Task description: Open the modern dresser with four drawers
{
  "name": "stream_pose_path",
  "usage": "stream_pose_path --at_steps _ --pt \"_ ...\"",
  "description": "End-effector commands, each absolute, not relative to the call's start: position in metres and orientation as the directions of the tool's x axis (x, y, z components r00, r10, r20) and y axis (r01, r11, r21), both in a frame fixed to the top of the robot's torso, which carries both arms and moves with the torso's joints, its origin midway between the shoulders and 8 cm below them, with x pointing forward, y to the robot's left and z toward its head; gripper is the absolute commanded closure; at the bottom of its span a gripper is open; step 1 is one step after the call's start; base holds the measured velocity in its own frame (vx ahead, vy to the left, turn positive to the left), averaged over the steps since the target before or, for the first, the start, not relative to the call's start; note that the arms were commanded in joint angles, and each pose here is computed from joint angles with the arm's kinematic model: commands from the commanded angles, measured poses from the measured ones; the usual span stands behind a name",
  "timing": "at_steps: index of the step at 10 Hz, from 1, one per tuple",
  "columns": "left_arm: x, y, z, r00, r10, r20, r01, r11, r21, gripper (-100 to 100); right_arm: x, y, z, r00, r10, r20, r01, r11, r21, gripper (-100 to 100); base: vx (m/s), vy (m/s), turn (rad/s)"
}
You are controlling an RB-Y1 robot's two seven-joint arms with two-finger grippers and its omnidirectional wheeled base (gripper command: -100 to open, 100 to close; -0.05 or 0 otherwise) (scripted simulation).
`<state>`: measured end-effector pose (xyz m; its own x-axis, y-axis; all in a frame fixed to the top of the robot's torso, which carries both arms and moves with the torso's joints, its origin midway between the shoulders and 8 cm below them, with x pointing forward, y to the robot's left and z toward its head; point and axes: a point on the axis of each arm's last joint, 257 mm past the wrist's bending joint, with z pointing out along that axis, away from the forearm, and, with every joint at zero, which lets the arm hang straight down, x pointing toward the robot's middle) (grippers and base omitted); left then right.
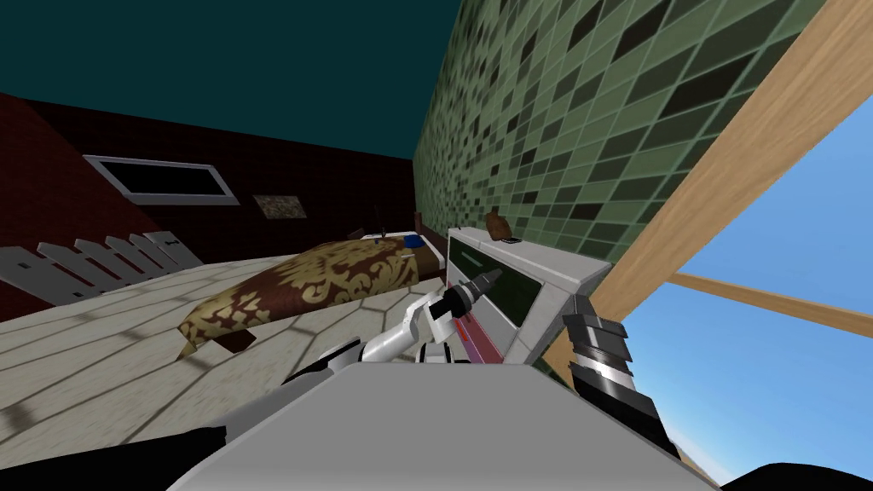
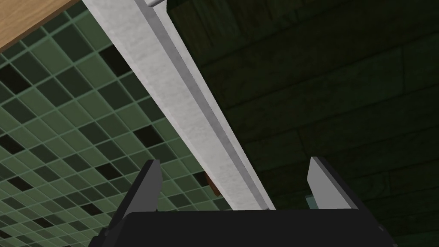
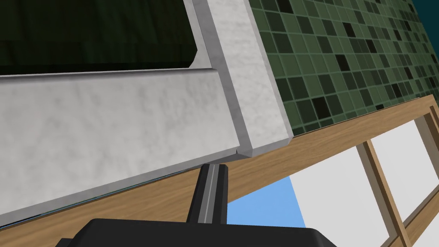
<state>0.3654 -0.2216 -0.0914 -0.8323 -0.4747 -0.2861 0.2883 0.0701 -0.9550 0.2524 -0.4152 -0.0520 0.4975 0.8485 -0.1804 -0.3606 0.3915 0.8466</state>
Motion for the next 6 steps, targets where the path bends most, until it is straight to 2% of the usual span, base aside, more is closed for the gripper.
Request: stream_pose_path --at_steps 1,3,6 --pt "0.358 -0.234 -0.099 -0.842 -0.442 -0.308 0.295 0.102 -0.95 -100 0.248 -0.418 -0.052 0.505 0.843 -0.187 -0.355 0.4 0.845 0 0.046 0.024 0.058" --pt "0.351 -0.245 -0.106 -0.85 -0.41 -0.33 0.302 0.132 -0.944 -100 0.238 -0.425 -0.052 0.519 0.83 -0.202 -0.342 0.418 0.841 0 0.059 0.025 0.031" --pt "0.351 -0.245 -0.106 -0.85 -0.41 -0.33 0.302 0.132 -0.944 -100 0.223 -0.435 -0.05 0.543 0.809 -0.224 -0.324 0.449 0.833 0 0.035 0.029 0.013"
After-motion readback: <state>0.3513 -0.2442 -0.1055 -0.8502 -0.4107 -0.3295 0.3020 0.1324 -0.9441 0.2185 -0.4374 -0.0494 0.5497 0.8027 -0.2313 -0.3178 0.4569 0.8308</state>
